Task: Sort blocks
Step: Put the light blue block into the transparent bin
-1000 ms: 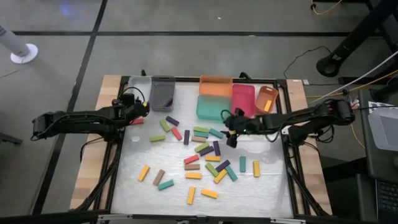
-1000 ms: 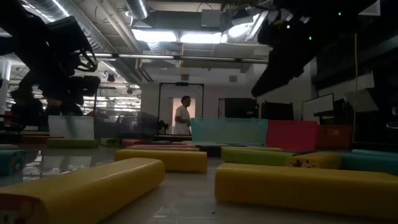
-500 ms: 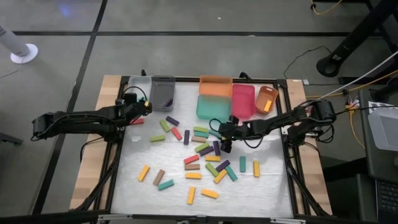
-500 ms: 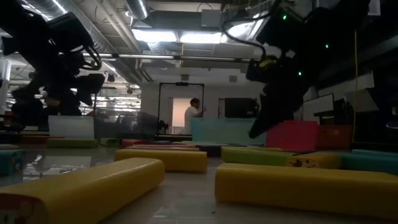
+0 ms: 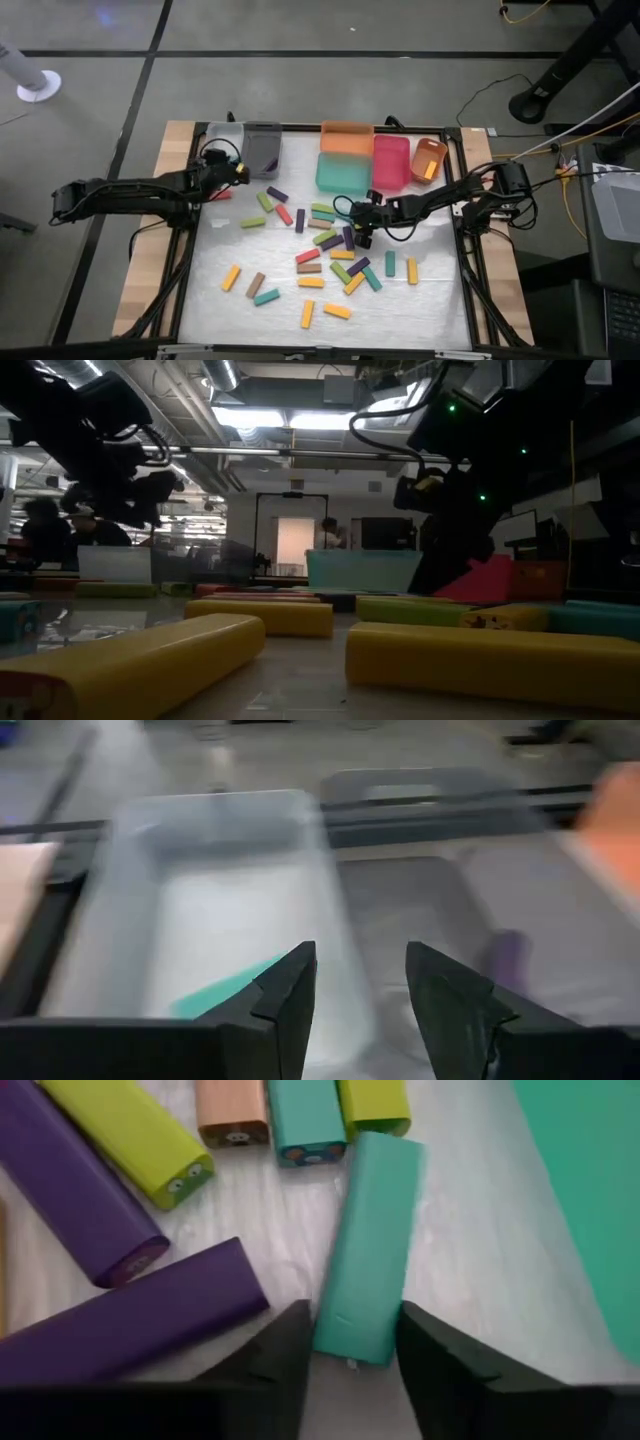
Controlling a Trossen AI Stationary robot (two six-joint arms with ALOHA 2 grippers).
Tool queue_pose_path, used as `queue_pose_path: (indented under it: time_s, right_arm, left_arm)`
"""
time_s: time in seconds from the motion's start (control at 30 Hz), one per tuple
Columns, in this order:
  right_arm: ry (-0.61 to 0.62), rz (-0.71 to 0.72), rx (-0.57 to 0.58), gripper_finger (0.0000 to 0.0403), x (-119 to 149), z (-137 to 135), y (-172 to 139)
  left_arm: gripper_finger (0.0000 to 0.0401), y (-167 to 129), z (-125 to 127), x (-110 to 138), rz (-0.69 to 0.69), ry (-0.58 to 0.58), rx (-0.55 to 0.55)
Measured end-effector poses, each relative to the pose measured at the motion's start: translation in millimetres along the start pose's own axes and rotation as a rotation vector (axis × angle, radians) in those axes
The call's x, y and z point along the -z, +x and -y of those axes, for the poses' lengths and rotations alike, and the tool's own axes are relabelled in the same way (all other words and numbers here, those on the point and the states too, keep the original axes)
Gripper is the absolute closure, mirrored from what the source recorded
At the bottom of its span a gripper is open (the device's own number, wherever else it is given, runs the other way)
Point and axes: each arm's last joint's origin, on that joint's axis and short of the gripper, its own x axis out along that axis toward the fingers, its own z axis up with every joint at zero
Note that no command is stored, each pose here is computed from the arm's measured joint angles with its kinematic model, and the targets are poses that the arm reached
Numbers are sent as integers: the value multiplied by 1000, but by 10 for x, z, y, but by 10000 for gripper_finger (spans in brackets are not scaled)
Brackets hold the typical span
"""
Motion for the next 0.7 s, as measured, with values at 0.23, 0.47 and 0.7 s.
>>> queue_pose_path:
  time_s: [0.23, 0.47, 0.7]
  right_arm:
    - [6, 25, -71, 310, -52, -26, -8]
    - [-39, 117, -86, 290, -369, -88, -97]
    - [-166, 266, -77, 300, -814, -159, -274]
  left_arm:
    - [264, -115, 260, -144, 60, -22, 347]
    - [264, -272, 431, -153, -65, -131, 724]
    - [265, -375, 534, -27, -264, -253, 842]
